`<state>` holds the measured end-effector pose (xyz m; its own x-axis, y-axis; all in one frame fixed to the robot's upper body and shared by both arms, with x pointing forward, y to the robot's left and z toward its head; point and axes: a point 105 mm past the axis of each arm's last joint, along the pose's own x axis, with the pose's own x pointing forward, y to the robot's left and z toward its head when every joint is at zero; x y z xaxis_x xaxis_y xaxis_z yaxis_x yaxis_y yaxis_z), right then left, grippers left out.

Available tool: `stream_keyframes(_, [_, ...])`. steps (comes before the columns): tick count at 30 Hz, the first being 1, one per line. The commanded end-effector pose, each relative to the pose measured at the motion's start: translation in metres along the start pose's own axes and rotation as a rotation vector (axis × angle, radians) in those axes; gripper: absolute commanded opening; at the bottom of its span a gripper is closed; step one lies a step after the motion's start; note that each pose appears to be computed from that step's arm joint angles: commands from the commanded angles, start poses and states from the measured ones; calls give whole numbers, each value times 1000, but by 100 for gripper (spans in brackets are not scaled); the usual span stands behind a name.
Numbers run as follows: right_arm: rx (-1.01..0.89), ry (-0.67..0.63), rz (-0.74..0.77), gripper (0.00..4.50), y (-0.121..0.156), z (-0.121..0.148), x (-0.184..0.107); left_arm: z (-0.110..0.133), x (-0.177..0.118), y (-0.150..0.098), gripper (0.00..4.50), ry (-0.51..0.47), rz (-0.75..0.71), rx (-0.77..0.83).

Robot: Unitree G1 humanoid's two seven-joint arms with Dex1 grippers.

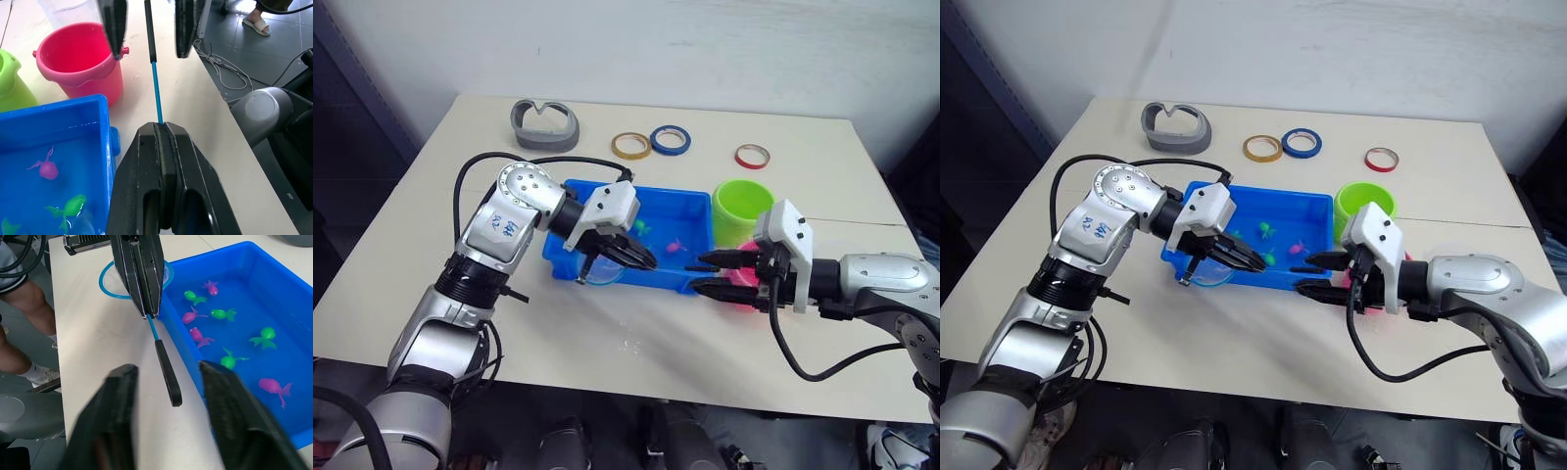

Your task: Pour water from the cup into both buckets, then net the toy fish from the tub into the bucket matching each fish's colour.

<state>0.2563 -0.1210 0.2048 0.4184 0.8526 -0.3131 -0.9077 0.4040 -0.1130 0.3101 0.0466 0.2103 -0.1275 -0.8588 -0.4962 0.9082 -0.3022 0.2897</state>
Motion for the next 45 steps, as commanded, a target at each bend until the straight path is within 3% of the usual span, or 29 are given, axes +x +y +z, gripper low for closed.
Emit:
stream_keyframes(1, [-72, -34, -7, 44, 3, 16, -6, 12, -4, 2, 0, 0, 4, 58])
stream_keyframes(2, [-74, -34, -5, 7, 4, 16, -6, 12, -4, 2, 0, 1, 4, 59])
stream_keyframes(26, [-95, -30, 25, 7, 10, 19, -6, 13, -3, 3, 0, 4, -4, 51])
stream_keyframes(28, [-95, -27, 24, 0, 10, 18, -5, 13, -4, 2, 68, 0, -20, 11])
stream_keyframes(30, [-94, -26, 22, 0, 10, 18, -5, 13, -6, 0, 109, -5, -41, -20])
stream_keyframes(35, [-92, -21, 13, 0, 9, 17, -6, 21, -15, 9, 302, -42, 32, -24])
stream_keyframes(42, [-89, -15, 1, 0, 9, 13, -7, 51, -61, 23, 302, -169, 155, -136])
stream_keyframes(45, [-92, -15, -13, 0, 7, 13, -8, 50, -108, 39, 302, -175, 352, -192])
